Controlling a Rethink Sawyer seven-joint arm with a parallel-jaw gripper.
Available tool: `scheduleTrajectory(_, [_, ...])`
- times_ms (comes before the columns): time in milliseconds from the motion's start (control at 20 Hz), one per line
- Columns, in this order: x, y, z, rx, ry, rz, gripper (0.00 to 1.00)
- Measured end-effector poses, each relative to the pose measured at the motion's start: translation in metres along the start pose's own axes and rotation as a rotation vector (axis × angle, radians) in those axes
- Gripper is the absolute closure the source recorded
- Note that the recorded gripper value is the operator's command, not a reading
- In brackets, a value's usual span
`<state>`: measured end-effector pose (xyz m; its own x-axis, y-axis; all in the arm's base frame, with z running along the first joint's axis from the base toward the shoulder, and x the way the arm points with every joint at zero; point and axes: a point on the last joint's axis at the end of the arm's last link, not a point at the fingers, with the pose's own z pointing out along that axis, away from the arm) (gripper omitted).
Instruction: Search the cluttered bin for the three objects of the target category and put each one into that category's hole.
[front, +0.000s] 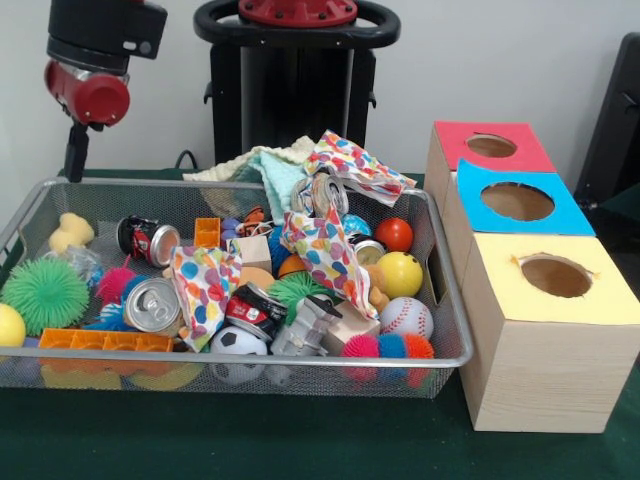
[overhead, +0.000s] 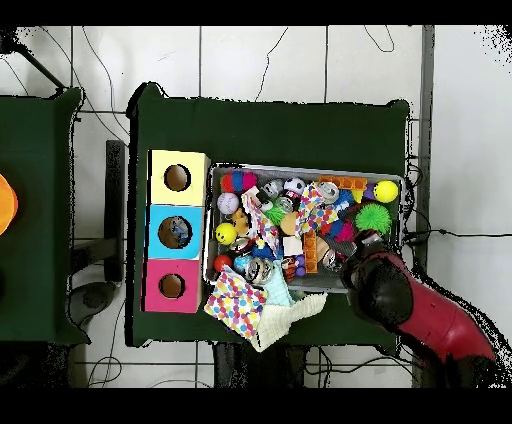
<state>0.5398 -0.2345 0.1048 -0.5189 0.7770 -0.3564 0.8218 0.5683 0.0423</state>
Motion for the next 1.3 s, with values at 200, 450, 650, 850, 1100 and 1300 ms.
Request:
scheduleTrajectory(200, [-0.003,0.004,-0.003,-0.011,-0.006,-0.002,0.00])
scheduleTrajectory(450, [-0.003,0.005,0.000,-0.019,0.001,0.005,0.00])
scheduleTrajectory(650, [-0.004,0.001,0.006,-0.025,0.013,0.018,0.00])
scheduleTrajectory(850, [-0.005,-0.003,0.012,-0.027,0.025,0.031,0.00])
scheduleTrajectory(1100, [-0.002,-0.007,0.022,-0.033,0.050,0.046,0.00])
scheduleTrajectory(1300, [0.003,-0.007,0.031,-0.039,0.072,0.054,0.00])
